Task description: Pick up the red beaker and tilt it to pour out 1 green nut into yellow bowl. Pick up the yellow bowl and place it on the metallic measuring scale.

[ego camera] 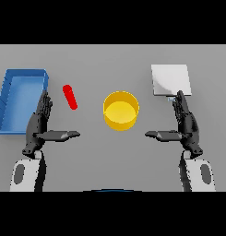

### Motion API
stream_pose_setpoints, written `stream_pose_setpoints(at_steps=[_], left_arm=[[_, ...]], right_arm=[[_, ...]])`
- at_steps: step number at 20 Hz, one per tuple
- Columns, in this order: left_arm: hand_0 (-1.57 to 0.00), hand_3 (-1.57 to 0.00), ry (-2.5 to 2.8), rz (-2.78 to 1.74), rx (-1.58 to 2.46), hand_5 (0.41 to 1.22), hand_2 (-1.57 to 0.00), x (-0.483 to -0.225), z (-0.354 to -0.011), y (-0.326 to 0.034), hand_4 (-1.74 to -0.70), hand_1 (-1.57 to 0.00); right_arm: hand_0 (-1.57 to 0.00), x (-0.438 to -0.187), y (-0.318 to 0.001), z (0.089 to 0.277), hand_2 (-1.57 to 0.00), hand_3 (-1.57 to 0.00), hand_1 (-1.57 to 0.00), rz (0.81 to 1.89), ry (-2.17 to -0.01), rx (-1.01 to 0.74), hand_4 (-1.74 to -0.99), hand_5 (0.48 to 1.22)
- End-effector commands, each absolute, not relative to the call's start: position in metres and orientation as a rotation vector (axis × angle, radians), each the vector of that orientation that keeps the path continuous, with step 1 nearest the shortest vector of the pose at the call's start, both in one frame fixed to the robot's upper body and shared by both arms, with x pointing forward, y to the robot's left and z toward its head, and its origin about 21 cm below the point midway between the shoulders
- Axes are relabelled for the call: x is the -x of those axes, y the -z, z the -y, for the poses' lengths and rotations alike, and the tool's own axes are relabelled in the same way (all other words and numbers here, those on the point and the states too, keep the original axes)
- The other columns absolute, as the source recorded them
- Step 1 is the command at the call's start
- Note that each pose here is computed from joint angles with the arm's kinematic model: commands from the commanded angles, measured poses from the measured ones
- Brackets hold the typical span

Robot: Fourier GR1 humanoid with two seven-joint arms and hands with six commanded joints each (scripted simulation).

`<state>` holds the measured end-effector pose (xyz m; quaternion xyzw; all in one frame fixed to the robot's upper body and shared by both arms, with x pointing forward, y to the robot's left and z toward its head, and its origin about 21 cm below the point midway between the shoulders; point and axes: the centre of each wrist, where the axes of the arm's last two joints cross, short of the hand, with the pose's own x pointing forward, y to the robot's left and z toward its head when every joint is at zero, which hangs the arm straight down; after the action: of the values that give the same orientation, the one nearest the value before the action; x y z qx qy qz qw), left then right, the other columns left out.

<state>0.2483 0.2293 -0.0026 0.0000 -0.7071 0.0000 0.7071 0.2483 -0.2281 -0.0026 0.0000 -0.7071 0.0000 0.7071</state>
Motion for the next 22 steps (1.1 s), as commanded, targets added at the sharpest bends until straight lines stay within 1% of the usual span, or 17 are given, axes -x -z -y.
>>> stream_pose_setpoints(at_steps=[1,6,7,8,9,10,12,13,16,18,20,22], left_arm=[[0.00,0.00,-0.001,1.570,-0.001,0.652,0.00,-0.249,-0.230,0.002,-1.20,0.00],[0.00,0.00,-0.003,1.568,-0.004,0.652,0.00,-0.249,-0.235,0.004,-1.20,0.00],[0.00,0.00,0.077,1.587,-0.041,0.652,0.00,-0.241,-0.236,0.000,-1.20,0.00],[0.00,0.00,0.126,1.613,-0.061,0.649,0.00,-0.234,-0.236,-0.005,-1.21,0.00],[0.00,0.00,0.157,1.606,-0.068,0.650,0.00,-0.229,-0.235,-0.007,-1.21,0.00],[0.00,0.00,0.178,1.596,-0.068,0.654,0.00,-0.227,-0.233,-0.009,-1.22,0.00],[0.00,0.00,0.198,1.588,-0.083,0.660,0.00,-0.227,-0.231,-0.019,-1.22,0.00],[0.00,0.00,0.213,1.579,-0.076,0.661,0.00,-0.224,-0.229,-0.014,-1.23,0.00],[0.00,0.00,0.246,1.553,-0.083,0.679,0.00,-0.234,-0.227,-0.014,-1.25,0.00],[0.00,0.00,0.249,1.530,-0.052,0.702,0.00,-0.247,-0.222,-0.007,-1.30,0.00],[0.00,0.00,0.255,1.538,-0.032,0.724,0.00,-0.258,-0.217,-0.006,-1.36,0.00],[0.00,0.00,0.267,1.523,-0.052,0.738,0.00,-0.272,-0.216,-0.006,-1.38,0.00]], right_arm=[[0.00,-0.248,0.003,0.228,0.00,0.00,0.00,1.571,0.001,0.000,-1.245,0.681],[0.00,-0.245,0.006,0.228,0.00,0.00,0.00,1.566,-0.001,-0.001,-1.245,0.681],[0.00,-0.237,0.000,0.231,0.00,0.00,0.00,1.654,-0.124,0.094,-1.245,0.681],[0.00,-0.227,-0.001,0.229,0.00,0.00,0.00,1.694,-0.205,0.149,-1.242,0.678],[0.00,-0.221,-0.003,0.229,0.00,0.00,0.00,1.712,-0.258,0.175,-1.239,0.679],[0.00,-0.220,-0.006,0.224,0.00,0.00,0.00,1.706,-0.279,0.196,-1.235,0.679],[0.00,-0.220,-0.010,0.223,0.00,0.00,0.00,1.697,-0.293,0.230,-1.235,0.678],[0.00,-0.219,-0.009,0.225,0.00,0.00,0.00,1.696,-0.294,0.221,-1.241,0.680],[0.00,-0.218,-0.013,0.221,0.00,0.00,0.00,1.710,-0.287,0.191,-1.254,0.682],[0.00,-0.215,-0.010,0.223,0.00,0.00,0.00,1.710,-0.270,0.151,-1.275,0.680],[0.00,-0.214,-0.008,0.226,0.00,0.00,0.00,1.706,-0.267,0.150,-1.286,0.676],[0.00,-0.217,-0.010,0.228,0.00,0.00,0.00,1.711,-0.255,0.149,-1.304,0.678]])
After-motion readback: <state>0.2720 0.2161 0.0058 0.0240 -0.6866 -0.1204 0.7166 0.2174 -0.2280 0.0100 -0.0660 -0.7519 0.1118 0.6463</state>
